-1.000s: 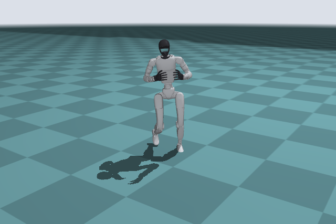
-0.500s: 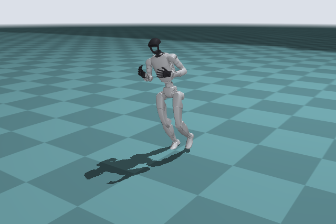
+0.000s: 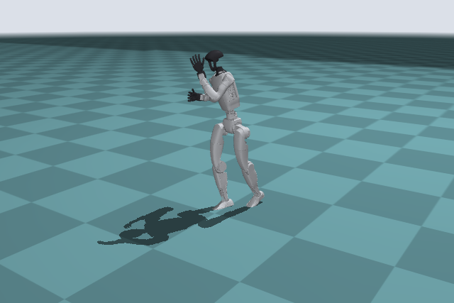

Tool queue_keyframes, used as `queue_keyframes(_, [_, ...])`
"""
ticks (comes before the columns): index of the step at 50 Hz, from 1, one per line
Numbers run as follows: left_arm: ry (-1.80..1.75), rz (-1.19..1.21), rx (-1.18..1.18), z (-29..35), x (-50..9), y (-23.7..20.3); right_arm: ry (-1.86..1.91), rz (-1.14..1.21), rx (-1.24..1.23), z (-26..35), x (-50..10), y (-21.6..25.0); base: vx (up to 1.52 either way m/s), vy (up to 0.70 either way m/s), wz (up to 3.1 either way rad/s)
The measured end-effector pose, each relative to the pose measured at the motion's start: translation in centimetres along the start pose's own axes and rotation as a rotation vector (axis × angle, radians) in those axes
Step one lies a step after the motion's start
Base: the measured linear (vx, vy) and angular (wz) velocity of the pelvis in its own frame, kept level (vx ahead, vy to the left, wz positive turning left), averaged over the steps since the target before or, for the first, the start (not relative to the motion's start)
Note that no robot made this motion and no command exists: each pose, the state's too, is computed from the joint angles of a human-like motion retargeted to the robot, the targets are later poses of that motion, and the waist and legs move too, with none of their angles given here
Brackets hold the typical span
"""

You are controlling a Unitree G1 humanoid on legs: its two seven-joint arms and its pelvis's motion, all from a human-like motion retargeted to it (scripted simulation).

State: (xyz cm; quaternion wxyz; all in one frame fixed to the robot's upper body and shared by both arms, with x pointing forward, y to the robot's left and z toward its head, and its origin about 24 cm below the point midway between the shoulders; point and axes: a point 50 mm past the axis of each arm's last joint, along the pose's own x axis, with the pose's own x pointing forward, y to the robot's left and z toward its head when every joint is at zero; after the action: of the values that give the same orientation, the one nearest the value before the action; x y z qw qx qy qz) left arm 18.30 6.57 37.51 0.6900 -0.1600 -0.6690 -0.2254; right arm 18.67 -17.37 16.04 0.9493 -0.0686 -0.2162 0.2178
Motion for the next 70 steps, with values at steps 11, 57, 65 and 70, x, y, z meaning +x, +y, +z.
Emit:
queue_keyframes(11, [0.197,-0.22,-0.675,-0.5,2.8,-6.7,-0.09,-0.131,-0.078,0.0,4.5,-0.5,0.94,0.15,-1.22])
queue_keyframes(57, [0.406,-0.02,-1.134,-2.6,-4.2,-4.7,-0.01,0.14,-0.394,-1.4,10.2,2.5,0.84,0.12,-0.85])
queue_keyframes(65, [0.347,-0.009,-1.237,-1.9,-3.0,-5.4,-0.224,0.191,-0.133,1.7,9.4,6.3,0.86,0.16,-0.5])
queue_keyframes(70, [0.214,-0.085,-1.123,-1.0,0.3,-5.9,-0.087,-0.011,-0.167,-1.7,6.2,4.9,0.71,0.06,-0.39])
